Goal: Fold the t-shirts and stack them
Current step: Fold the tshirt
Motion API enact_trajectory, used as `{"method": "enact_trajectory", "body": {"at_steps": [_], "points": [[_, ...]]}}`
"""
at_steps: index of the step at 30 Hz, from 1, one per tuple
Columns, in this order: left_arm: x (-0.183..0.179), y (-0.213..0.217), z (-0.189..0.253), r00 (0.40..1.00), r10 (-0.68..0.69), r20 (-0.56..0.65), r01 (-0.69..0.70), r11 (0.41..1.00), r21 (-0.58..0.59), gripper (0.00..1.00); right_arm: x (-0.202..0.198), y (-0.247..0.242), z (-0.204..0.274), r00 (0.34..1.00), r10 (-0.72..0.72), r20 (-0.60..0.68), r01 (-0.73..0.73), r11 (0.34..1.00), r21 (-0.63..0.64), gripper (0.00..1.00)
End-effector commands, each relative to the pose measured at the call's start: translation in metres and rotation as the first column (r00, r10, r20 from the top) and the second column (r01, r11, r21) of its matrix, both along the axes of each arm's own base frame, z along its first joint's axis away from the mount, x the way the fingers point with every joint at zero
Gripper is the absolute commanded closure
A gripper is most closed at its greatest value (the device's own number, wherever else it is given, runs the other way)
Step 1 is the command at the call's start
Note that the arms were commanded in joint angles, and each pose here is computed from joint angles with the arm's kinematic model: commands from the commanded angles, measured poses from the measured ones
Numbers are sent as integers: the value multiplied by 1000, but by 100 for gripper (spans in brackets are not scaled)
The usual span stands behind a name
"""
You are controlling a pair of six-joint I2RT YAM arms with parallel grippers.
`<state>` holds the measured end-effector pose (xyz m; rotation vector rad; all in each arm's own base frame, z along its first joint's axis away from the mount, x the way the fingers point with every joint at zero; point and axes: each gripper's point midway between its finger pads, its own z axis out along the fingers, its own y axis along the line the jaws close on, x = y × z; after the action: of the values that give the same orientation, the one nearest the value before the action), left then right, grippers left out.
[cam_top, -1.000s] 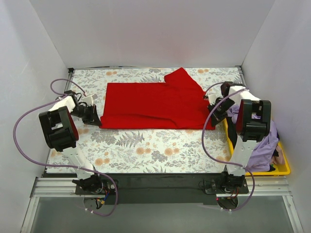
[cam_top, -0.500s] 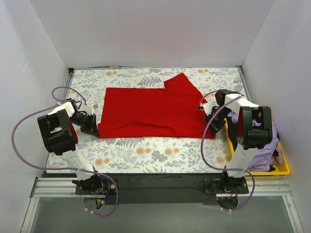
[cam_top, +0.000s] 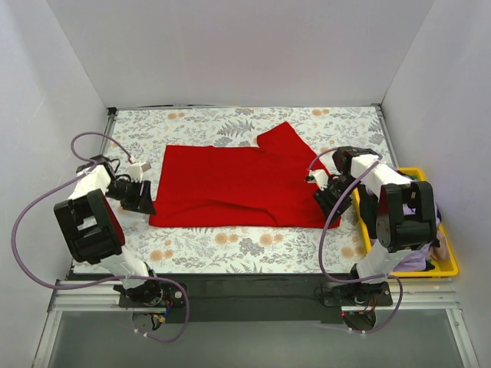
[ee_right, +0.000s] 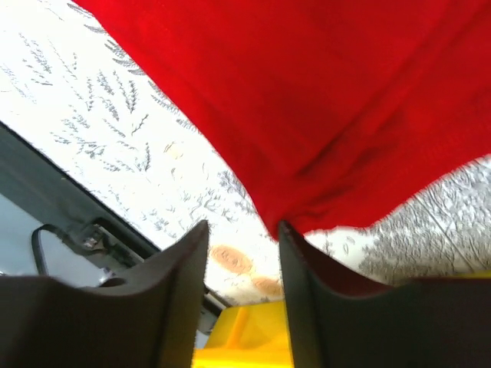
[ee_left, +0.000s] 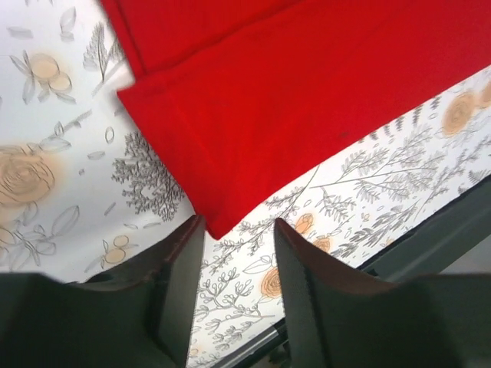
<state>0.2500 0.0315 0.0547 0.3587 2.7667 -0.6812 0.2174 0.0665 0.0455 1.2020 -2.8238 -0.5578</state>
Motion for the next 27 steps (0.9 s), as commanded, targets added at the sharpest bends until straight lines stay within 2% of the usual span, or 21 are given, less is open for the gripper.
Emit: {"method": "enact_trajectory", "body": {"at_steps": [1,2,4,5,6,7,8,9,10,11,12,13,14,15,16,17,19,21,22,23,27], "points": [[32,-6,49,974,-54,220,64,997,-36,57,14,-2,35,996,-48,70,46,998,33,50],[40,-7,60,956,-76,283,88,996,-30,48,19,-4,40,994,-62,89,60,998,33,49],[53,-21,87,900,-141,412,167,986,-28,39,34,-3,54,987,-98,124,91,994,63,49],[62,-33,99,849,-187,495,229,973,-25,38,37,0,57,985,-128,117,119,990,82,49],[63,-46,101,823,-217,525,268,963,-22,38,39,4,59,984,-139,114,128,987,100,49],[64,-75,107,774,-287,564,353,935,-9,38,40,12,59,983,-158,89,145,979,140,50],[76,-91,122,681,-330,654,394,918,53,38,39,15,58,981,-183,62,172,973,153,50],[66,-130,118,643,-379,666,476,878,41,38,38,21,53,981,-191,28,183,967,176,52],[64,-149,120,592,-409,695,519,853,60,38,35,24,49,981,-195,1,192,964,186,53],[68,-173,134,466,-447,764,567,814,130,38,36,26,46,980,-201,-10,199,960,197,53],[66,-189,133,408,-479,777,593,786,173,38,36,28,43,975,-219,-29,220,954,201,53],[46,-224,119,337,-535,775,676,710,197,38,37,31,39,973,-225,-43,229,951,209,54],[47,-242,123,236,-550,801,692,674,259,38,38,31,36,971,-234,-48,239,949,207,53],[43,-255,115,190,-573,797,708,642,293,38,41,32,35,969,-243,-45,247,946,210,54],[28,-280,110,93,-597,797,749,569,339,38,42,31,30,964,-259,-55,265,945,191,53],[26,-292,105,28,-591,806,747,548,376,38,42,30,28,962,-266,-58,272,945,182,53],[11,-320,90,-75,-609,789,775,462,430,39,41,29,22,957,-280,-78,289,943,166,53],[1,-345,86,-149,-596,789,790,409,458,40,38,27,16,952,-289,-97,301,942,148,54],[0,-352,73,-148,-609,779,802,387,454,41,37,25,13,951,-294,-100,305,943,132,54],[2,-361,73,-185,-599,779,796,373,476,42,36,23,11,949,-298,-104,310,943,124,54],[-6,-387,64,-263,-584,768,802,311,510,42,35,15,5,944,-314,-97,323,942,91,53]]}}
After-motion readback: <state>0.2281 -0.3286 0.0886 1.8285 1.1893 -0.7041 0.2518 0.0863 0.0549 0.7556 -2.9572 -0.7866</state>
